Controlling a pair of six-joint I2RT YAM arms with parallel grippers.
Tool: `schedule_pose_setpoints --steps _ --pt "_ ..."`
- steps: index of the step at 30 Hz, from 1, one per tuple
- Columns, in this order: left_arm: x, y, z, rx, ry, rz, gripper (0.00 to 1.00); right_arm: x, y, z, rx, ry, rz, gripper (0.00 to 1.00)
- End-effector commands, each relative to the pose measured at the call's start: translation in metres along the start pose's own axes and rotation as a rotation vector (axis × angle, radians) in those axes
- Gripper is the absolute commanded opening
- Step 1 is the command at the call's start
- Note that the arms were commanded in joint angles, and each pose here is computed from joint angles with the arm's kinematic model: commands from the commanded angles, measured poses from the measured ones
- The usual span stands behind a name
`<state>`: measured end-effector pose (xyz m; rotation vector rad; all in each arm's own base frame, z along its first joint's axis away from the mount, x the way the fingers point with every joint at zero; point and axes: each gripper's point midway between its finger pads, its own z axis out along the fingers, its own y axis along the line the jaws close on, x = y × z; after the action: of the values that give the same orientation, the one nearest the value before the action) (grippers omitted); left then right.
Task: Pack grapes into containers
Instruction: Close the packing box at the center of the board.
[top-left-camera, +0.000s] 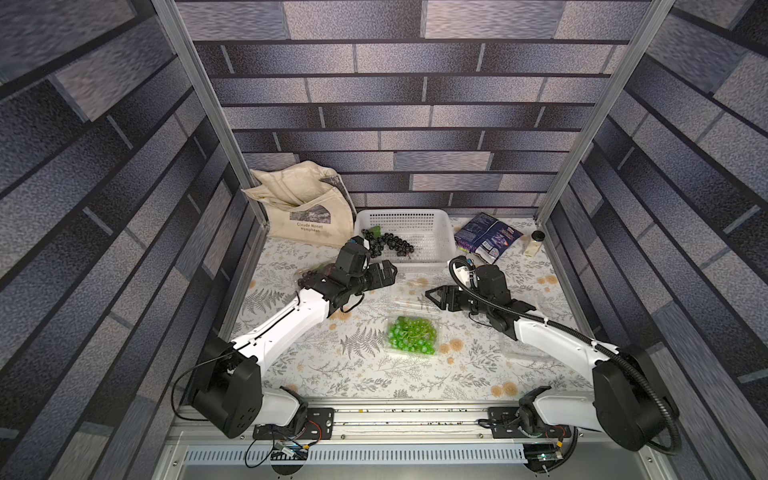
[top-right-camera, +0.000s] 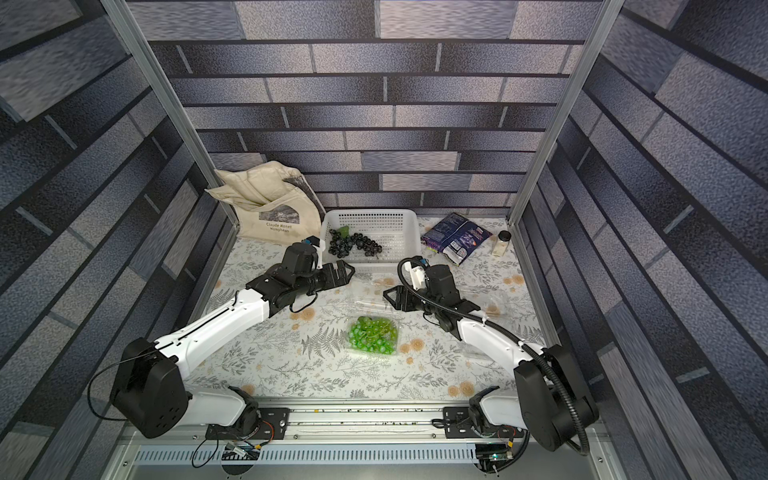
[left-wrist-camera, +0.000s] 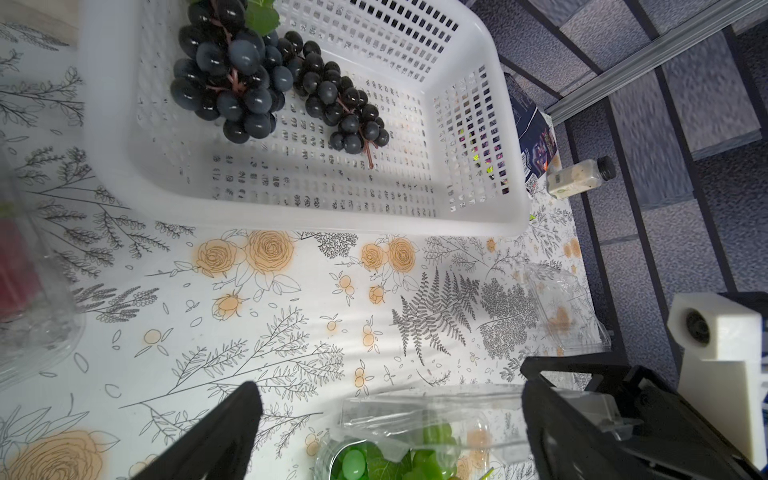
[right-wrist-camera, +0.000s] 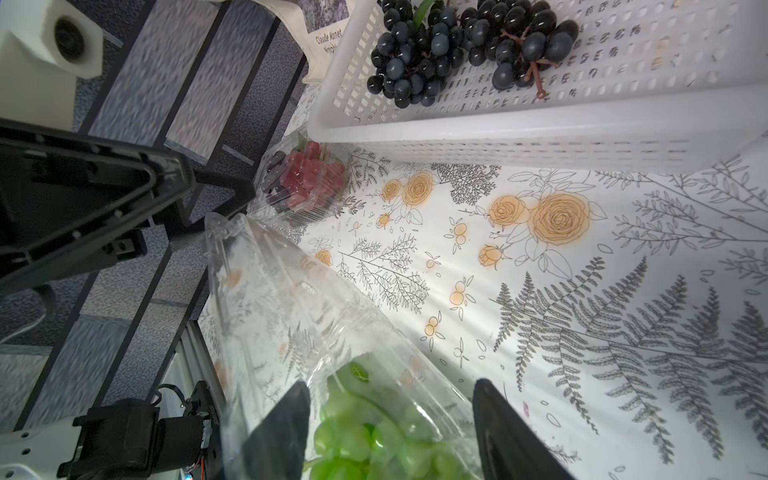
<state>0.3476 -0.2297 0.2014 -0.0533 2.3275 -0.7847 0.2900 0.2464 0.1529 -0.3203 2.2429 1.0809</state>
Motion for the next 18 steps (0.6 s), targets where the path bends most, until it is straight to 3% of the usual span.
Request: schedule_pose_setpoints --steps 1,18 --pt "-0.008 -0.006 -0.008 -0.009 0.000 0.042 1.00 0.000 0.019 -0.006 -0.049 0.026 -0.039 0.64" --pt "0.030 -0.029 0.012 0.010 0.163 0.147 1.00 0.016 0.032 -0.025 -0.029 0.064 -0.074 0.66"
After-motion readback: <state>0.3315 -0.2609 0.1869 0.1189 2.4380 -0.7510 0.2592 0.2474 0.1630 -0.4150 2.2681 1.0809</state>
